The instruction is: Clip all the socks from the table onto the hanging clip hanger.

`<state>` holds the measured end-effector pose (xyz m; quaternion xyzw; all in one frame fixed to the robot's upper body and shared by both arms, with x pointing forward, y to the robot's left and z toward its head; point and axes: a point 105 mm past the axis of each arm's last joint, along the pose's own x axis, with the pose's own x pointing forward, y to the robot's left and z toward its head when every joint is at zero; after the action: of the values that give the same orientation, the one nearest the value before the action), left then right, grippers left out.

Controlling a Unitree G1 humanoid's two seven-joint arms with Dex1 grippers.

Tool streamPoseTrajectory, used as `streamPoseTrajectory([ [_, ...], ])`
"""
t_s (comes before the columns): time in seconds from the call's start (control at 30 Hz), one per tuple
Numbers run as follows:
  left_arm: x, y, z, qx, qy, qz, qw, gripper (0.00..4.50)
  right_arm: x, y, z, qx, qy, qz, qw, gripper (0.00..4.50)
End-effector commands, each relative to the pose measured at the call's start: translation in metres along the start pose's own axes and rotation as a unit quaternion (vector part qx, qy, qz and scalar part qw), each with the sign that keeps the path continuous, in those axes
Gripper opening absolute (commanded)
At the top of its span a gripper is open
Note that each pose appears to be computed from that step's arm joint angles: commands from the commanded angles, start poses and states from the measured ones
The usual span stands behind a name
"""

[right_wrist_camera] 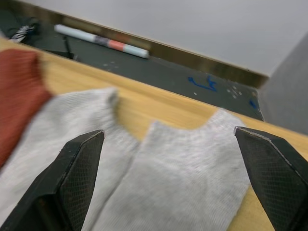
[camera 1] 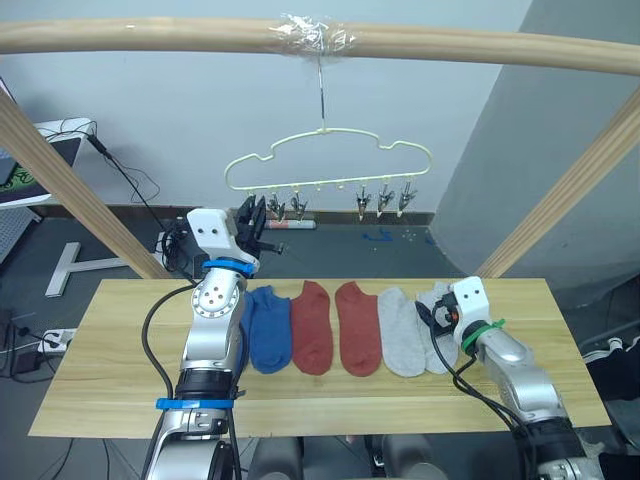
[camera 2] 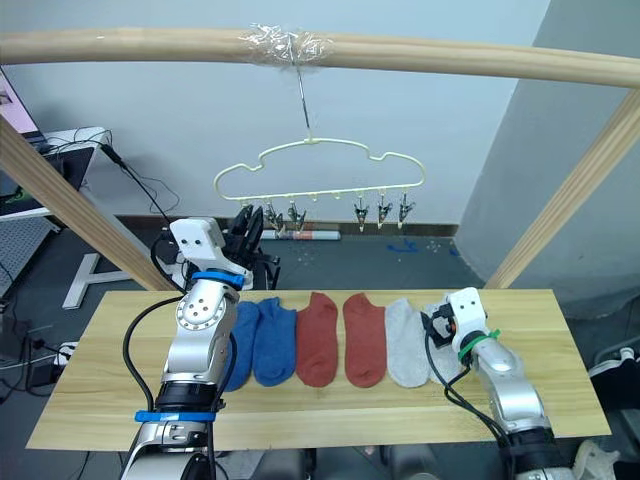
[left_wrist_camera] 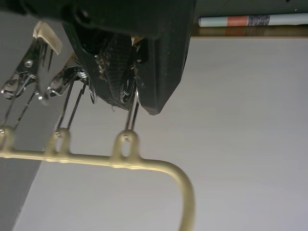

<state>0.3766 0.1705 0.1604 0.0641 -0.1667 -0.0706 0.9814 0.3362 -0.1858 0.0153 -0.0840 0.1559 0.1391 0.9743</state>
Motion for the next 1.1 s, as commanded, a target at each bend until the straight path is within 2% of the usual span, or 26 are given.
streamPoseTrajectory([
  [0.03, 0.0, 0.002, 0.014, 0.007, -0.022, -0.002, 1.0, 0.21, 0.005, -0.016, 0.001, 0.028, -0.011, -0.041, 0.999, 4.5],
  [0.17, -0.001, 0.004, 0.014, 0.01, -0.019, -0.001, 1.0, 0.21, 0.013, -0.021, -0.016, 0.055, 0.019, -0.062, 0.996, 4.5],
  [0.27, -0.002, 0.005, 0.013, 0.01, -0.016, -0.001, 1.0, 0.21, 0.014, -0.014, -0.025, 0.056, 0.033, -0.046, 0.997, 3.93],
  [0.47, -0.005, 0.005, 0.011, 0.005, -0.008, -0.005, 1.0, 0.21, 0.014, -0.008, -0.027, 0.054, 0.028, -0.039, 0.997, 1.69],
  [0.6, -0.007, 0.004, 0.011, -0.04, 0.002, -0.026, 0.999, 0.21, 0.009, 0.0, -0.011, 0.006, -0.008, -0.006, 1.0, 0.17],
  [0.63, -0.008, 0.003, 0.012, -0.054, 0.005, -0.035, 0.998, 0.21, 0.006, 0.003, -0.003, -0.014, -0.022, 0.011, 1.0, 0.0],
  [0.77, -0.011, 0.003, 0.019, -0.111, 0.016, -0.067, 0.991, 0.21, -0.009, 0.025, 0.04, -0.094, -0.074, 0.086, 0.989, 0.0],
  [0.83, -0.014, 0.002, 0.026, -0.147, 0.023, -0.094, 0.984, 0.21, -0.018, 0.048, 0.068, -0.126, -0.095, 0.146, 0.977, 0.0],
  [0.9, -0.017, 0.0, 0.03, -0.173, 0.031, -0.115, 0.978, 0.21, -0.024, 0.067, 0.084, -0.147, -0.1, 0.191, 0.965, 0.0],
  [1.0, -0.021, -0.005, 0.038, -0.239, 0.049, -0.141, 0.959, 0.21, -0.031, 0.108, 0.101, -0.192, -0.099, 0.276, 0.937, 0.0],
  [1.1, -0.022, -0.008, 0.042, -0.269, 0.062, -0.158, 0.948, 0.21, -0.03, 0.129, 0.106, -0.213, -0.093, 0.311, 0.922, 0.0],
])
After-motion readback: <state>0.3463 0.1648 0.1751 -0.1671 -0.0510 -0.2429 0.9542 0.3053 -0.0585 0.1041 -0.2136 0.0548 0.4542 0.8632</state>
